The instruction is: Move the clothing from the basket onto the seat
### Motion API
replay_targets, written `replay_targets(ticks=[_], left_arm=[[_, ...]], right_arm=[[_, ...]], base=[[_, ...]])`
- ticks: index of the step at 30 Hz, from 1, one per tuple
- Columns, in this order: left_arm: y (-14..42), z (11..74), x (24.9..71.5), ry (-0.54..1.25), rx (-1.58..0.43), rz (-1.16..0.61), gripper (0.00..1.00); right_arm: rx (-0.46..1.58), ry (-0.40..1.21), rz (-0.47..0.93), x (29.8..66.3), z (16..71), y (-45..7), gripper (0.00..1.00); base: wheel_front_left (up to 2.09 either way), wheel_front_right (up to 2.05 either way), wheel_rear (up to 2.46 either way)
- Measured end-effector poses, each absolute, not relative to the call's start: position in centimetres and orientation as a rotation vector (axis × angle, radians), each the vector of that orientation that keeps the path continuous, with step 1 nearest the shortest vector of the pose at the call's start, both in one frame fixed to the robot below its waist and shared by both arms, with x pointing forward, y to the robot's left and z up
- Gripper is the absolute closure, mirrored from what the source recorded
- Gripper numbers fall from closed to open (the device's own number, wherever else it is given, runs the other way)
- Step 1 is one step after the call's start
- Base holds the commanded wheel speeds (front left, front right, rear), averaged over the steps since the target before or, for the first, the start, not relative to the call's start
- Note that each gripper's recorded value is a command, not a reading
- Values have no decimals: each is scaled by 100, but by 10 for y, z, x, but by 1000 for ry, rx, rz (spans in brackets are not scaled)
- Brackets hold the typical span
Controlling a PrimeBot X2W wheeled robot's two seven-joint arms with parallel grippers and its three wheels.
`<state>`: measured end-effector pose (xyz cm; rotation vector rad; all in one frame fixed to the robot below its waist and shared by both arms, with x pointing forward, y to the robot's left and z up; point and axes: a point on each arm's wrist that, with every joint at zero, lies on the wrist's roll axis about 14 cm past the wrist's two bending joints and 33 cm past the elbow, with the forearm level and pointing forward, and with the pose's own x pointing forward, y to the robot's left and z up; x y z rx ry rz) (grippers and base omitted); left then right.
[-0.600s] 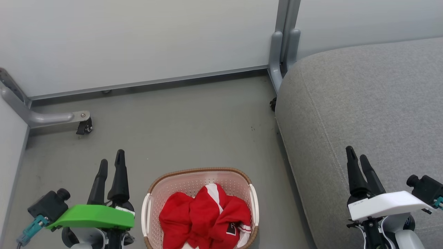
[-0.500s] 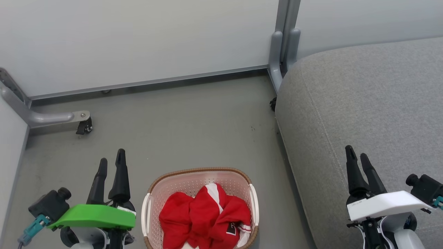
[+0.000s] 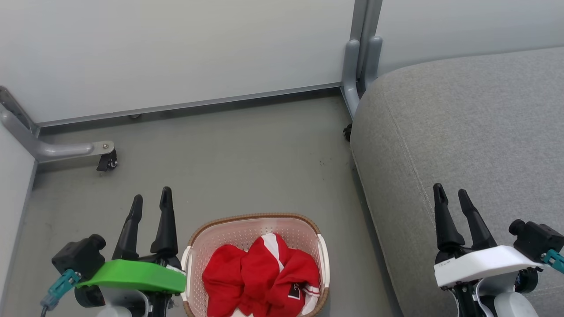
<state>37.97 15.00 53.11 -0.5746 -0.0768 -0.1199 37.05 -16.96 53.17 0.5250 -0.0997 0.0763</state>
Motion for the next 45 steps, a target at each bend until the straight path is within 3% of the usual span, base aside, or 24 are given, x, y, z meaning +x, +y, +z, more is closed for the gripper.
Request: replay_targets(ticks=[45], left_arm=[[120, 545, 370, -176, -178, -228, 0]], right_arm=[[114, -211, 178, 361, 553, -142, 0]], base=[[0, 0, 0]])
